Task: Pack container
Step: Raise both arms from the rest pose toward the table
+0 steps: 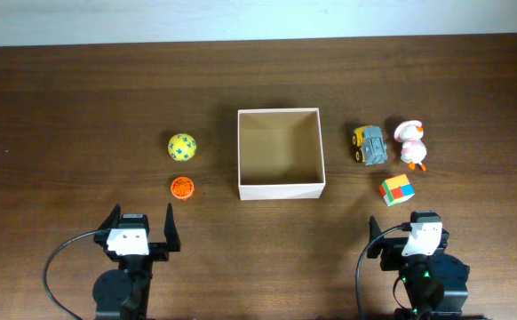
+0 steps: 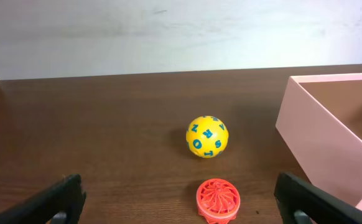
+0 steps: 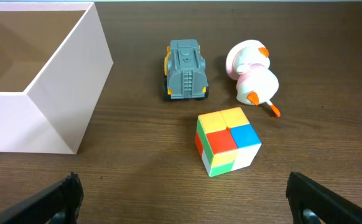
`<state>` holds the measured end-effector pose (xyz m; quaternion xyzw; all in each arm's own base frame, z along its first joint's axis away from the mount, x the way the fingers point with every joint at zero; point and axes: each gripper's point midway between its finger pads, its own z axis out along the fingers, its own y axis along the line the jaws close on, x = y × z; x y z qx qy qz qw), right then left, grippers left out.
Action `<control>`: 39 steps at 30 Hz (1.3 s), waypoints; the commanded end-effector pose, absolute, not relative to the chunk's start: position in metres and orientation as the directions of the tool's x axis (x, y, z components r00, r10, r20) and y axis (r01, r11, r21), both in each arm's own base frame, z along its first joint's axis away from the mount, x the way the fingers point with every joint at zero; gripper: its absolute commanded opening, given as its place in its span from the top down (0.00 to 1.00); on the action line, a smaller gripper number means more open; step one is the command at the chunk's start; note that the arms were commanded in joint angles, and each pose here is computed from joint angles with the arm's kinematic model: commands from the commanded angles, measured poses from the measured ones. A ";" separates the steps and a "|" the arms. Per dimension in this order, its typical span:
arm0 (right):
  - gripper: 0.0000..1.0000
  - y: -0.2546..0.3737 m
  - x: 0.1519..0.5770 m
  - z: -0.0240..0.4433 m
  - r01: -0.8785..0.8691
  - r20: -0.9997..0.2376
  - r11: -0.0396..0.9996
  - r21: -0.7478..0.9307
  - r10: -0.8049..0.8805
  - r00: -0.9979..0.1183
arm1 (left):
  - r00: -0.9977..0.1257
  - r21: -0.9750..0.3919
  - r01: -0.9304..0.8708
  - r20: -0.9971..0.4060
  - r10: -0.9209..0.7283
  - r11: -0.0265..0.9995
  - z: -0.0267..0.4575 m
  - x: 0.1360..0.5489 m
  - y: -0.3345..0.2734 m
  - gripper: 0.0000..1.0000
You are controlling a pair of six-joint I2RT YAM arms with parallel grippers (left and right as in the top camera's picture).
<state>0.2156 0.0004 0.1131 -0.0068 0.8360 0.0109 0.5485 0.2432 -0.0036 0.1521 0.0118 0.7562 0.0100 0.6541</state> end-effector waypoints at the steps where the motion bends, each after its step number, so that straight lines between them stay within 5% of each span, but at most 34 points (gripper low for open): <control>1: 0.01 0.001 0.216 0.113 -0.029 -0.920 0.999 0.016 0.003 -0.392 | -0.135 0.043 0.026 -0.990 0.046 0.999 0.152 0.243 -0.007 0.01; 32: 0.01 0.002 0.218 0.117 -0.029 -0.927 0.999 0.019 0.006 -0.374 | -0.135 0.042 0.030 -0.990 0.046 0.999 0.152 0.243 -0.008 0.01; 39: 0.01 0.004 0.218 0.121 0.068 -0.884 0.952 0.297 0.301 -0.356 | -0.098 0.037 0.071 -0.994 0.044 0.997 0.161 0.244 -0.015 0.01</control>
